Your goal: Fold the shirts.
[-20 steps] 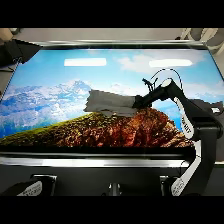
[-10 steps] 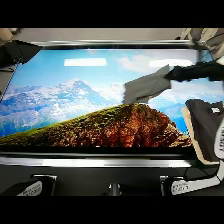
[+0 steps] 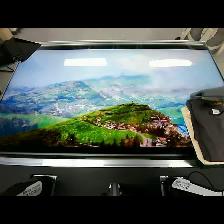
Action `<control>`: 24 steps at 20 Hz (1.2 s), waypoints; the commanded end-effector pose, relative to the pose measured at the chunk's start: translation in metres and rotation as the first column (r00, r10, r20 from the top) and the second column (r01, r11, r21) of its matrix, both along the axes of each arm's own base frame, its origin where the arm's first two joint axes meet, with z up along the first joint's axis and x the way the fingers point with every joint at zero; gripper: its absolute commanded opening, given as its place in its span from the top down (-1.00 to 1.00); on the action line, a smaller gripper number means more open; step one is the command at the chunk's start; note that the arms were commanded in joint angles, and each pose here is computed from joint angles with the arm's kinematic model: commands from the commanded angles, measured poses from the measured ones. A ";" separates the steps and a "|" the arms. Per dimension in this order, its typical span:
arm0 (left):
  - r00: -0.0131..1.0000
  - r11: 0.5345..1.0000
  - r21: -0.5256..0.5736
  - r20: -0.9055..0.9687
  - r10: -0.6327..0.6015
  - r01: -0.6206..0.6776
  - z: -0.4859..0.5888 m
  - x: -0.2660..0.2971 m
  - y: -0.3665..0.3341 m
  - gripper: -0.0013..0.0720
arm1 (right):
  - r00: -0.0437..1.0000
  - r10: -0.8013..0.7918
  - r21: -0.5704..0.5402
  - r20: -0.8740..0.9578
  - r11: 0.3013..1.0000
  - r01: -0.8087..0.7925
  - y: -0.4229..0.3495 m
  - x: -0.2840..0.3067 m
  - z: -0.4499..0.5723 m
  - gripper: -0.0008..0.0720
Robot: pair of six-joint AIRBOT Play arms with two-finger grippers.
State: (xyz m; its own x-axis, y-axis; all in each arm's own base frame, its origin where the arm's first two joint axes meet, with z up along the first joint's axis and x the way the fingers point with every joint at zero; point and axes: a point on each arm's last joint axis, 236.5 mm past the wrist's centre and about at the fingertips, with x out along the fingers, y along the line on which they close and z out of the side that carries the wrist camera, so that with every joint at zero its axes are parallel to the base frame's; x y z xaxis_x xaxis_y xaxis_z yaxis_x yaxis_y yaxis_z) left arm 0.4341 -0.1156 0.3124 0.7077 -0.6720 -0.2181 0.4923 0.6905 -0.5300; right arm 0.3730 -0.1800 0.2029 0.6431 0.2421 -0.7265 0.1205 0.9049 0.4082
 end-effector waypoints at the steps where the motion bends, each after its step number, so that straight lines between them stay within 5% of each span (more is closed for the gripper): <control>1: 0.999 0.999 -0.007 0.023 0.035 -0.035 0.004 0.007 0.006 0.88 | 0.993 -0.066 0.018 -0.093 0.998 0.068 -0.019 -0.057 0.002 0.94; 8: 0.999 0.999 0.003 0.030 0.044 -0.044 0.000 0.014 0.009 0.89 | 0.921 -0.164 -0.136 -0.352 0.983 0.124 -0.040 -0.126 -0.029 0.94; 19: 1.000 1.000 0.002 0.031 -0.008 0.008 0.000 0.008 -0.014 0.89 | 0.671 -0.119 -0.095 -0.732 0.993 0.072 -0.032 -0.222 -0.154 0.93; 20: 0.999 1.000 0.002 0.030 -0.018 0.018 0.000 0.006 -0.019 0.88 | 0.649 -0.138 -0.122 -0.748 0.990 0.070 -0.038 -0.229 -0.158 0.69; 21: 0.999 1.000 0.002 0.031 -0.030 0.030 0.000 0.005 -0.024 0.88 | 0.646 -0.155 -0.155 -0.747 0.986 0.058 -0.046 -0.231 -0.159 -0.35; 22: 0.999 0.999 0.003 0.031 -0.040 0.040 0.001 0.003 -0.028 0.89 | 0.654 -0.160 -0.177 -0.739 0.983 0.041 -0.051 -0.230 -0.158 -0.98; 24: 0.998 0.999 0.000 0.043 -0.052 0.052 0.008 -0.003 -0.034 0.89 | 0.706 -0.229 -0.284 -0.670 0.958 0.041 -0.077 -0.214 -0.142 -0.97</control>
State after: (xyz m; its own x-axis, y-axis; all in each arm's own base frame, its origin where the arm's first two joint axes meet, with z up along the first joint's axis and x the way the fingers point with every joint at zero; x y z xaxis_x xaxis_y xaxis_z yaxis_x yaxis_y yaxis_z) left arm 0.4379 -0.1394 0.3152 0.6951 -0.6921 -0.1946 0.5308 0.6766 -0.5103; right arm 0.1534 -0.2293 0.0556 -0.0736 0.0814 -0.9940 0.4326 0.9006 0.0417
